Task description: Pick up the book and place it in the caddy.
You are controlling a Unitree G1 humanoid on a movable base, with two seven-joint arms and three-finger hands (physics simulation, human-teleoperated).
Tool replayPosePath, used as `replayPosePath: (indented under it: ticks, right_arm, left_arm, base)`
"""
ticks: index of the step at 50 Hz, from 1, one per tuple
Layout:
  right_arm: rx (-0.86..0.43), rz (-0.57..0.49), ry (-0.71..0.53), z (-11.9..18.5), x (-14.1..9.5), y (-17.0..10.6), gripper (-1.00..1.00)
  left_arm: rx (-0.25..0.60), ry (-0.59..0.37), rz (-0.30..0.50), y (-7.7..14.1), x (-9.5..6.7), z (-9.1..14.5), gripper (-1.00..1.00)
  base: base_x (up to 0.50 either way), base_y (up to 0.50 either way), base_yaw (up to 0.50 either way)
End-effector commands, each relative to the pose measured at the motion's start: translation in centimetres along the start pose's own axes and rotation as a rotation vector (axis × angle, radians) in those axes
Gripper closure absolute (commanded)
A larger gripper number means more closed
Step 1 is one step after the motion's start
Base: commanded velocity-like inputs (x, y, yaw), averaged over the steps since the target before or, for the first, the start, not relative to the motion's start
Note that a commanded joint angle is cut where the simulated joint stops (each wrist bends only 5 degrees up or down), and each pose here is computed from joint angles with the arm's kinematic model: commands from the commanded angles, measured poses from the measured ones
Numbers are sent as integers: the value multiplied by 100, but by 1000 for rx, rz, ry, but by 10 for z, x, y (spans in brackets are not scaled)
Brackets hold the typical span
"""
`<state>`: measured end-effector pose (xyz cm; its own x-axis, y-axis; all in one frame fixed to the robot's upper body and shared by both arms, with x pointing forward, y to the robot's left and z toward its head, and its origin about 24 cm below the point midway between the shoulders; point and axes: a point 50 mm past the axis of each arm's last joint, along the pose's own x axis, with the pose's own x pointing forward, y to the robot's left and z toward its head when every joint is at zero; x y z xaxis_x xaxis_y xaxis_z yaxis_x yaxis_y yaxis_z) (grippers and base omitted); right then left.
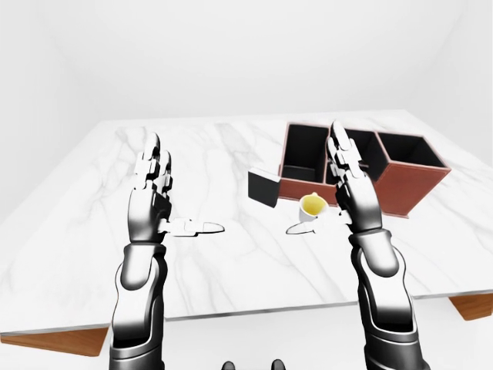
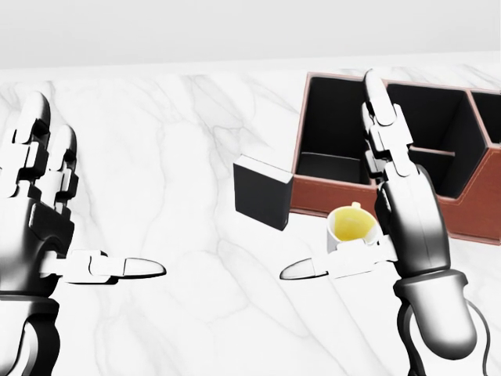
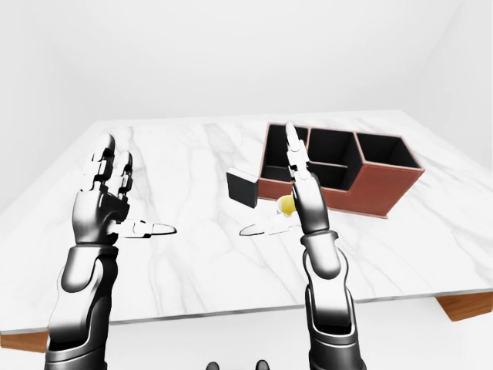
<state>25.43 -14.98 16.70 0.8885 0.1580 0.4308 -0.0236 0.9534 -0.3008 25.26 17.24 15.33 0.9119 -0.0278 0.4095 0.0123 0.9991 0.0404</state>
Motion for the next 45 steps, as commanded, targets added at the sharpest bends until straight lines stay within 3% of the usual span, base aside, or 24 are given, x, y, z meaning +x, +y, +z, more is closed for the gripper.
replayPosePath:
  ticks: [1,45]
  right_arm:
    - [2,2,7,-1,-1,1,-100]
    - [14,9,39,-8,-4,3,-100]
  left_arm:
    - [2,7,-1,1,0,-2,-100]
    - [4,23,-6,-1,-3,-5,-100]
  base:
    - [19,-1,0]
    - [19,-1,0]
